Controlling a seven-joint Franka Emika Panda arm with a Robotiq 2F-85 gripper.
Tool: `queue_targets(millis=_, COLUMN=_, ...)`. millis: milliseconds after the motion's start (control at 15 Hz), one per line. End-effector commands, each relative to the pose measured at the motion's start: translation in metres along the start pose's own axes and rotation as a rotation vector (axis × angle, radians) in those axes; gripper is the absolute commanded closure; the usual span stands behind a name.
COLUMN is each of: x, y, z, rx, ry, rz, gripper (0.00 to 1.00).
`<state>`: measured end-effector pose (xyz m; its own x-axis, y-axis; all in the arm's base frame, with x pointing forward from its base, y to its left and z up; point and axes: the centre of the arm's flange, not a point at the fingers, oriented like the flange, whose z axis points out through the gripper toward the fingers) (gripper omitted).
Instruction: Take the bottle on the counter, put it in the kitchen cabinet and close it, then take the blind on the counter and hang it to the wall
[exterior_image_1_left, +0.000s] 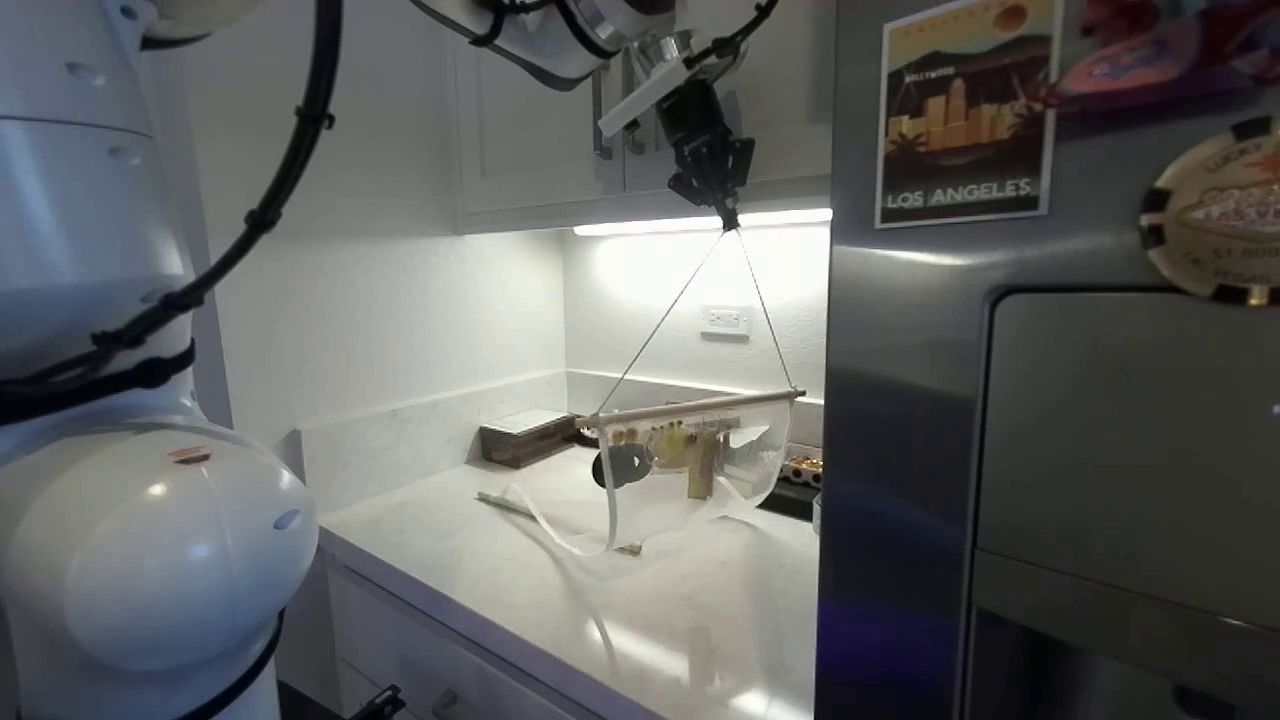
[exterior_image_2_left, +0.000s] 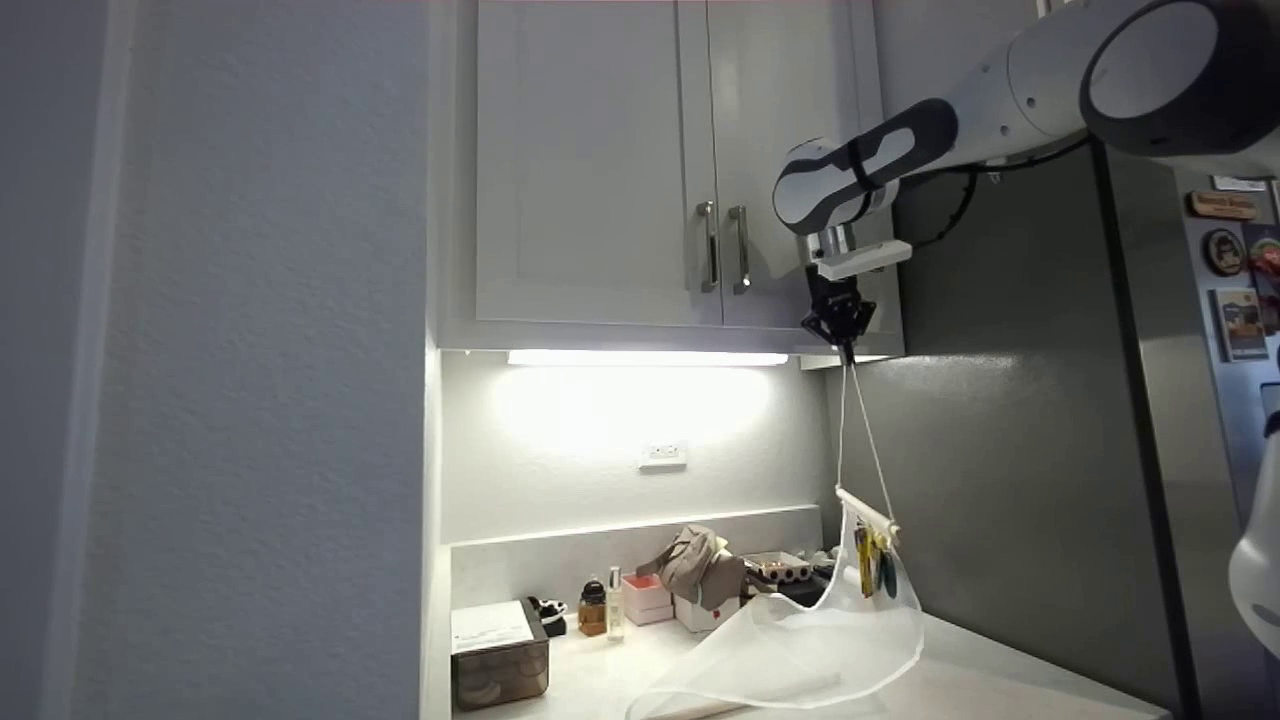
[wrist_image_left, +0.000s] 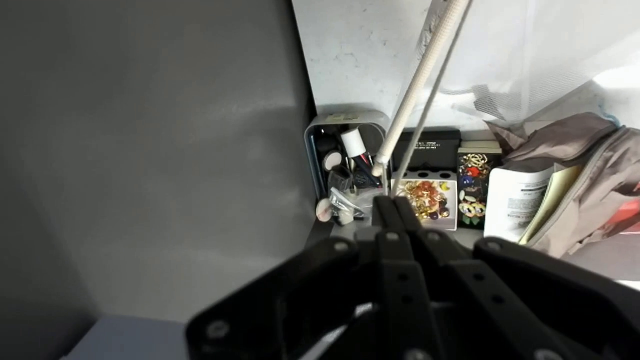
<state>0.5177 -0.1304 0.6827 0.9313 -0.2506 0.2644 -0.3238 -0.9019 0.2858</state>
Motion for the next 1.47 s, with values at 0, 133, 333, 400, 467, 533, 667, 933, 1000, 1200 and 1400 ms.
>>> queue_targets(millis=0, x=0.017, y=0.021, z=-0.026, rx=0.003, ry=0.011, rz=-0.026, gripper=1.00)
queue_targets(millis=133, x=0.018, y=0.029, z=-0.036, rx=0.002, ry=0.031, rz=-0.018, gripper=1.00)
queue_targets(millis=333, x=0.021, y=0.042, z=-0.053, rx=0.007, ry=0.062, rz=0.008, gripper=1.00)
queue_targets(millis=400, x=0.023, y=0.047, z=-0.058, rx=0.009, ry=0.072, rz=0.021, gripper=1.00)
queue_targets(millis=467, x=0.025, y=0.052, z=-0.066, rx=0.010, ry=0.081, rz=0.036, gripper=1.00)
queue_targets(millis=533, x=0.026, y=0.057, z=-0.073, rx=0.014, ry=0.087, rz=0.050, gripper=1.00)
queue_targets(millis=667, x=0.029, y=0.067, z=-0.086, rx=0.024, ry=0.105, rz=0.077, gripper=1.00)
queue_targets(millis=933, x=0.029, y=0.086, z=-0.110, rx=0.046, ry=0.117, rz=0.121, gripper=1.00)
queue_targets(millis=1000, x=0.027, y=0.091, z=-0.115, rx=0.047, ry=0.117, rz=0.128, gripper=1.00)
queue_targets(millis=1200, x=0.023, y=0.102, z=-0.129, rx=0.035, ry=0.110, rz=0.145, gripper=1.00)
queue_targets(millis=1400, x=0.018, y=0.112, z=-0.143, rx=0.016, ry=0.093, rz=0.159, gripper=1.00)
